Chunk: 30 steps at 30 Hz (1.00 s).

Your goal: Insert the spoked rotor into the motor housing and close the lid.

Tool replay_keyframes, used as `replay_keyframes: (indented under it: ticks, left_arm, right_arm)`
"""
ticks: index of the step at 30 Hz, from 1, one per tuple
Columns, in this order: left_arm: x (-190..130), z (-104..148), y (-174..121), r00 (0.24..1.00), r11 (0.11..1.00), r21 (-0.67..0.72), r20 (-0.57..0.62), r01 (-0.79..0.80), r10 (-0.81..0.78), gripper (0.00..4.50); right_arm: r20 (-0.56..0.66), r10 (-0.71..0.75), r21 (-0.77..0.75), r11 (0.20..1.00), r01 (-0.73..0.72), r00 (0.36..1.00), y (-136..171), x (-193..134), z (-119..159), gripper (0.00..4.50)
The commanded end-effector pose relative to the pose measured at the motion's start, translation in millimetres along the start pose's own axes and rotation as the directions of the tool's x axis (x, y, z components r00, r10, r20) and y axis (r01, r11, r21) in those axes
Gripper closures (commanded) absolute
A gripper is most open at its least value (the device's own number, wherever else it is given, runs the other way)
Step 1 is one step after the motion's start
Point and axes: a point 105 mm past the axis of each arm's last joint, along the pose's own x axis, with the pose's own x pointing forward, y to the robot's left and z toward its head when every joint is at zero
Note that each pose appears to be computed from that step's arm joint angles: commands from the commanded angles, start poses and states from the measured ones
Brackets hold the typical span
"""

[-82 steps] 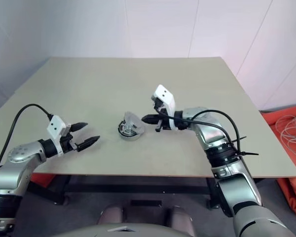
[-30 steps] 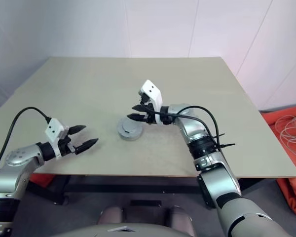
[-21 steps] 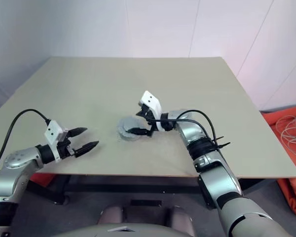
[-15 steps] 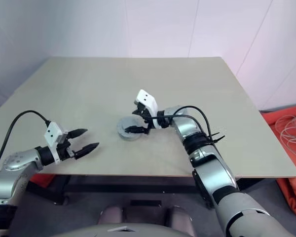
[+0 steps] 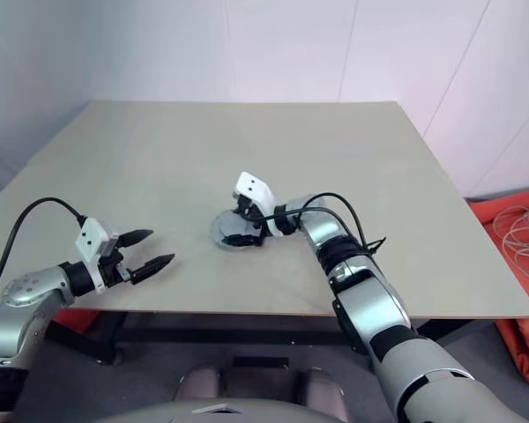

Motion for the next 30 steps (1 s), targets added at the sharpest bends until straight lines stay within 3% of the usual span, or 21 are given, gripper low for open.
replay_keyframes:
  ticks: [1,2,9,30]
  left_arm:
    - [-3,18,4,0.999,0.998,0.056,0.037,-0.012,0.010,0.00]
    - [-3,19,4,0.999,0.998,0.056,0.038,-0.012,0.010,0.00]
    - [-1,19,4,0.999,0.998,0.059,0.037,-0.008,0.006,0.00]
    - [6,18,-2,0.999,0.999,0.049,0.042,0.009,-0.011,0.00]
  right_arm:
    - [0.051,-0.020,-0.039,0.999,0.022,0.999,-7,-2,21,1.23]
    - [0.061,-0.021,-0.035,0.999,0.023,0.998,-8,-2,23,1.40]
    - [0.115,-0.014,-0.012,1.000,0.015,0.993,-9,-7,37,1.40]
    - [0.079,-0.094,-0.007,0.995,0.095,0.992,-14,-8,35,1.40]
